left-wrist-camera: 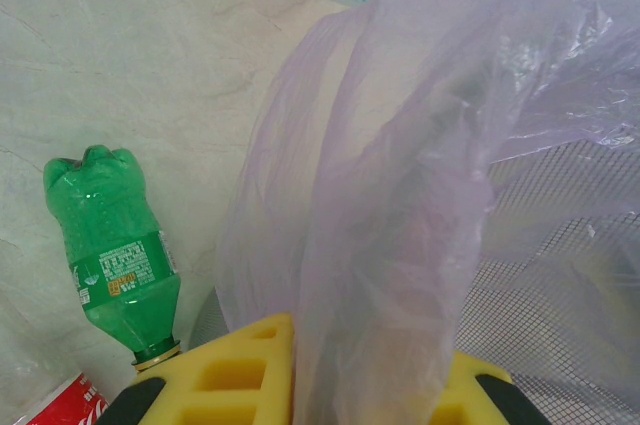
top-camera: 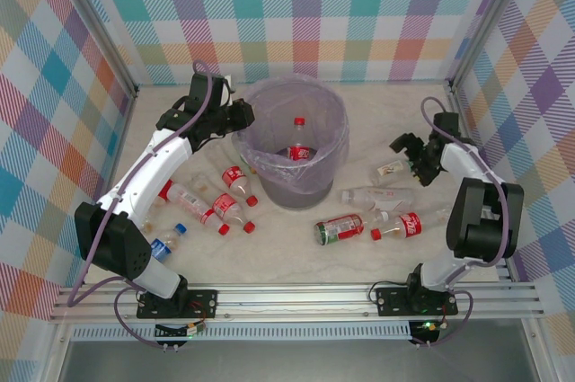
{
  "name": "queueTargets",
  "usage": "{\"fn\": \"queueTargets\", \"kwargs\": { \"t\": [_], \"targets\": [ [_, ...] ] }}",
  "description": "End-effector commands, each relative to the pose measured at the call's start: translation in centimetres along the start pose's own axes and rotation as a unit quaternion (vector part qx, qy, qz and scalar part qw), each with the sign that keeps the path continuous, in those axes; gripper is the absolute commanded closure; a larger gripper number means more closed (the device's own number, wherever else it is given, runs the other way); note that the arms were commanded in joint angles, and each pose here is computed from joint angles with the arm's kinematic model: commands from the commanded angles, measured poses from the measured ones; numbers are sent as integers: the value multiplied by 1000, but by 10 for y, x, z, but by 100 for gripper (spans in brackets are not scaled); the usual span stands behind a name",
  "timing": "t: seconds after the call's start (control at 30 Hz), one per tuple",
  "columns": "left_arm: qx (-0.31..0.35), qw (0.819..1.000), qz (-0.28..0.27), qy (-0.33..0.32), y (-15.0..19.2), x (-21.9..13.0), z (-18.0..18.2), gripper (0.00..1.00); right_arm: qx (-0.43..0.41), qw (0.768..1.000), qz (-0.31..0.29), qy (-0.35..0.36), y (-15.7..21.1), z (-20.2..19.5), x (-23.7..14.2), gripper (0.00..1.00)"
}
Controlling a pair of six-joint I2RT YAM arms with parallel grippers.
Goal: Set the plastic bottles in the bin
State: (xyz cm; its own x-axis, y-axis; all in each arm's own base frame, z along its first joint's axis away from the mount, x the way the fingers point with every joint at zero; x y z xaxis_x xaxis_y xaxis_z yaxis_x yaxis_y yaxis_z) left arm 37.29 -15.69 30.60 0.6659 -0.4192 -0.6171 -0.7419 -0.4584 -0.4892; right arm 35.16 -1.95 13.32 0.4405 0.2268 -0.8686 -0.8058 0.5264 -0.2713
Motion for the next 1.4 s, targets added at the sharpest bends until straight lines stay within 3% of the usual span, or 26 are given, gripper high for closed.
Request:
{"fn": "queueTargets", "kwargs": {
  "t": [0.0, 0.5, 0.67, 0.87, 1.17, 1.37],
  "targets": [
    [-2, 999, 28, -30, 13, 7, 12, 95, 5, 1000, 28, -7, 8, 2, 12, 1],
    [-2, 999, 32, -37, 14, 12, 15, 95, 25, 999, 43, 6, 11, -6, 48, 2],
    [0, 999, 35, -41, 15, 15, 17, 95, 26, 999, 33, 7, 9, -5, 45, 9],
    [4, 999, 28, -43, 12, 11, 15, 95, 25, 999, 33, 12, 11, -6, 41, 25],
    [5, 999, 26, -44, 12, 10, 15, 95, 3, 1000, 3, 2, -3, 9, 14, 34],
    [6, 999, 25, -43, 11, 8, 14, 95, -40, 999, -32, -16, -16, 28, -27, 35]
  ]
}}
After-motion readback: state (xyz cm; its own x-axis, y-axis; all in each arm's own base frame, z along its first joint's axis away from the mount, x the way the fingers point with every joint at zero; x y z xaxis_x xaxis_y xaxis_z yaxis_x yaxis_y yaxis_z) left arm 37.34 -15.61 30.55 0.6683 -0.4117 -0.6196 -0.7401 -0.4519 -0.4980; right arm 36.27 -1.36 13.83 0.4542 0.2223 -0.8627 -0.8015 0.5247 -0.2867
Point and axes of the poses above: each hand's point on the last joint's axis, 136 mm out from that joint toward the fingers, its own x axis out along the fingers, its own z axis along the line the jaws close on, y = z × x, the point moved 6 cm from there along -x, back along the fingers, and after that the axes turned 14 degrees about -x, right-handed, at the moved point
